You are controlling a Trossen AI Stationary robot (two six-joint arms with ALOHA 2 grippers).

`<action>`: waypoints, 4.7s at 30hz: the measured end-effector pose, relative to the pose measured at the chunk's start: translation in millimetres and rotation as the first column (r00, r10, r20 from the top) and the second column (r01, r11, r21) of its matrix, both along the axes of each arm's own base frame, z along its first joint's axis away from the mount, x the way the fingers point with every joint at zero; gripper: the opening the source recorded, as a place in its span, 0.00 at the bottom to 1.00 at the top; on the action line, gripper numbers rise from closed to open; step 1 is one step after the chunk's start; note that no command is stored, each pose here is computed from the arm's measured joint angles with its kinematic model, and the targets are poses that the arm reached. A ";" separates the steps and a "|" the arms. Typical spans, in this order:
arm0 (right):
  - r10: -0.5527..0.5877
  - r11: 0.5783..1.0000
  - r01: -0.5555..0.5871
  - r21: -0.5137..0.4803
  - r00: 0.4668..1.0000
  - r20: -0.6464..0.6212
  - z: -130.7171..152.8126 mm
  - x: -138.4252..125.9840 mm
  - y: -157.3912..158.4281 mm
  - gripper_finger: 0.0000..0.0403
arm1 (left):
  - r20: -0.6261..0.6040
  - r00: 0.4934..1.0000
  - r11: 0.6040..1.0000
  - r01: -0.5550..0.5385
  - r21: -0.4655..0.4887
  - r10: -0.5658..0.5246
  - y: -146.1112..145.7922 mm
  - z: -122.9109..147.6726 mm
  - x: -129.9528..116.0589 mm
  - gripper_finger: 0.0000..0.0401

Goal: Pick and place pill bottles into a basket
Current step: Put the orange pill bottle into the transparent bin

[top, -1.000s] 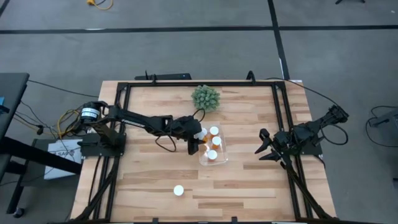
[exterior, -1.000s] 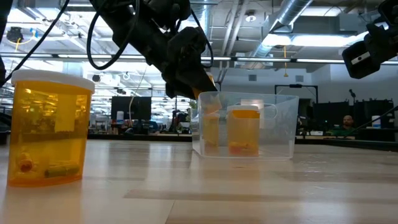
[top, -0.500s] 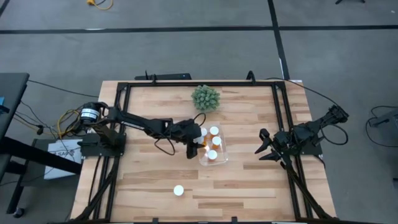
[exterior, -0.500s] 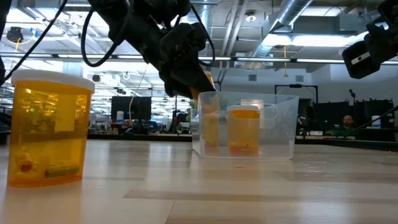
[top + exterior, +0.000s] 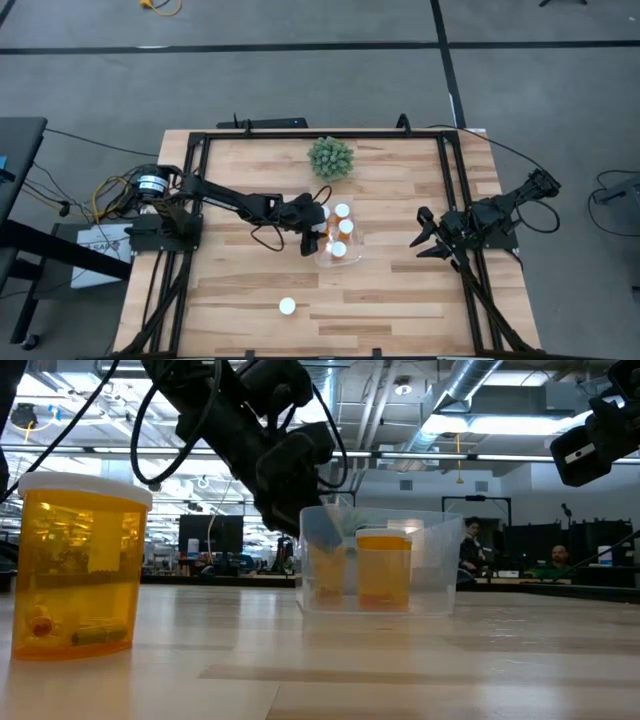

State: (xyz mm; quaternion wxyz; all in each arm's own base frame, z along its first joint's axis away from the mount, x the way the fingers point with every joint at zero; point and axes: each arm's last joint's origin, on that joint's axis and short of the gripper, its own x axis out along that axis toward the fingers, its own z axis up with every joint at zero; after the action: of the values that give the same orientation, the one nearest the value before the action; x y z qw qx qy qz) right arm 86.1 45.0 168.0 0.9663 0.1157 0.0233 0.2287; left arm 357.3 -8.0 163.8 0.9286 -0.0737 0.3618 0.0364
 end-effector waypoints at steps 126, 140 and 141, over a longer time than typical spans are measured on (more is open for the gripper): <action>0.000 1.000 0.000 0.000 1.000 0.000 -0.1 0.0 0.0 0.34 | 0.141 0.888 0.882 0.455 -0.123 -0.438 -151.5 -29.3 -102.0 0.55; 0.000 1.000 0.000 0.000 1.000 0.000 -0.1 0.0 0.0 0.34 | 0.119 0.909 0.891 0.415 -0.183 -0.398 -148.3 -30.6 -101.1 0.73; 0.000 1.000 0.000 0.000 1.000 0.000 -0.1 0.0 0.0 0.34 | 0.121 0.912 0.896 0.408 -0.173 -0.392 -148.1 -30.6 -100.9 0.74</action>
State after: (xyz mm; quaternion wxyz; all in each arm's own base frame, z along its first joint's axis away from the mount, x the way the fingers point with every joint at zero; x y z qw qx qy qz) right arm 86.1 45.0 167.9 0.9663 0.1155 0.0234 0.2289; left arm 256.4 -156.1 133.2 0.9187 -0.0895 0.3322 -0.1940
